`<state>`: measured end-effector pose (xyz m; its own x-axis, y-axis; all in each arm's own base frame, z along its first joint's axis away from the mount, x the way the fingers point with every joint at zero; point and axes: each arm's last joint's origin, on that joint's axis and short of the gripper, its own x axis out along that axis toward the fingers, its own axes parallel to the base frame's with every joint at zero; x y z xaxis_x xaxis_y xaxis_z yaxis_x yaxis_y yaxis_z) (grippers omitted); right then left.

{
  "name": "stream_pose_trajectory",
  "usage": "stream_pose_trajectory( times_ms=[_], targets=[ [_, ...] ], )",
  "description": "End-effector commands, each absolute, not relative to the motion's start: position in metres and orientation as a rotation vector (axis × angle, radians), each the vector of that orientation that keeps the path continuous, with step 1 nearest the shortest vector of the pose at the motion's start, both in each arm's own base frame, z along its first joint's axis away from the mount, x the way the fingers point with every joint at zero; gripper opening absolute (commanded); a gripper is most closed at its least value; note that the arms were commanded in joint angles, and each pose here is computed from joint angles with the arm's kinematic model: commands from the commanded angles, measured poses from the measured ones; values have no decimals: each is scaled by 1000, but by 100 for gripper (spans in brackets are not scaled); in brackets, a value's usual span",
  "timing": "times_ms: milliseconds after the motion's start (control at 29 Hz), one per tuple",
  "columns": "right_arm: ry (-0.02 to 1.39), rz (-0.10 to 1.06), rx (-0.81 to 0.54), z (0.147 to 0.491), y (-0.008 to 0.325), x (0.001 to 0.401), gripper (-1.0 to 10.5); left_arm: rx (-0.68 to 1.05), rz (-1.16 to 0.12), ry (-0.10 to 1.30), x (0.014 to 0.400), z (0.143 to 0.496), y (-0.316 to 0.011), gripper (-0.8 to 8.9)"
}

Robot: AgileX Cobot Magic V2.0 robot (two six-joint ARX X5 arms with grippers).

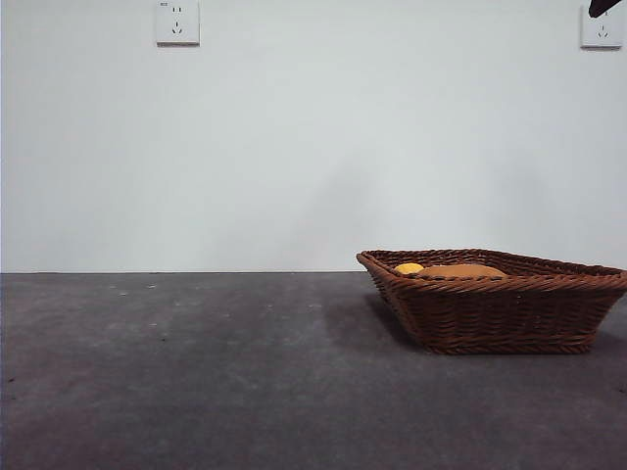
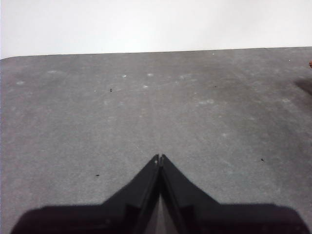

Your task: Help me put the vegetables on the table into the basket

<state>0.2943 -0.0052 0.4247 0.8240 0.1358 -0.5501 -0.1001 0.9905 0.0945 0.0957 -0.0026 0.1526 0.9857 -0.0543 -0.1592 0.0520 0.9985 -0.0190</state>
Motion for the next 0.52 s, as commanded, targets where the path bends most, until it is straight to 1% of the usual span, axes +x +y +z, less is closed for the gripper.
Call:
stream_pose_trajectory(
  times_ms=[34,172,241,310,379,413,517],
  targets=[
    [591,122,69,423,-5,296,1,-21,-51,164,96,150,-2,-4],
    [592,126,71,422,-5,297,1,-20,-51,164,96,150,-2,-4],
    [601,99,63,420,-6,298,1,-21,-51,168,96,149,-2,-4],
    [609,43,46,417,-8,298,1,-21,-51,173,97,149,-2,-4],
    [612,20,36,411,-7,295,1,-21,-51,176,97,149,-2,-4],
    [603,18,30,407,-5,293,1,-21,-51,178,97,149,-2,-4],
    [534,63,17,389,8,276,1,-21,-51,180,97,148,-2,-4]
  ],
)
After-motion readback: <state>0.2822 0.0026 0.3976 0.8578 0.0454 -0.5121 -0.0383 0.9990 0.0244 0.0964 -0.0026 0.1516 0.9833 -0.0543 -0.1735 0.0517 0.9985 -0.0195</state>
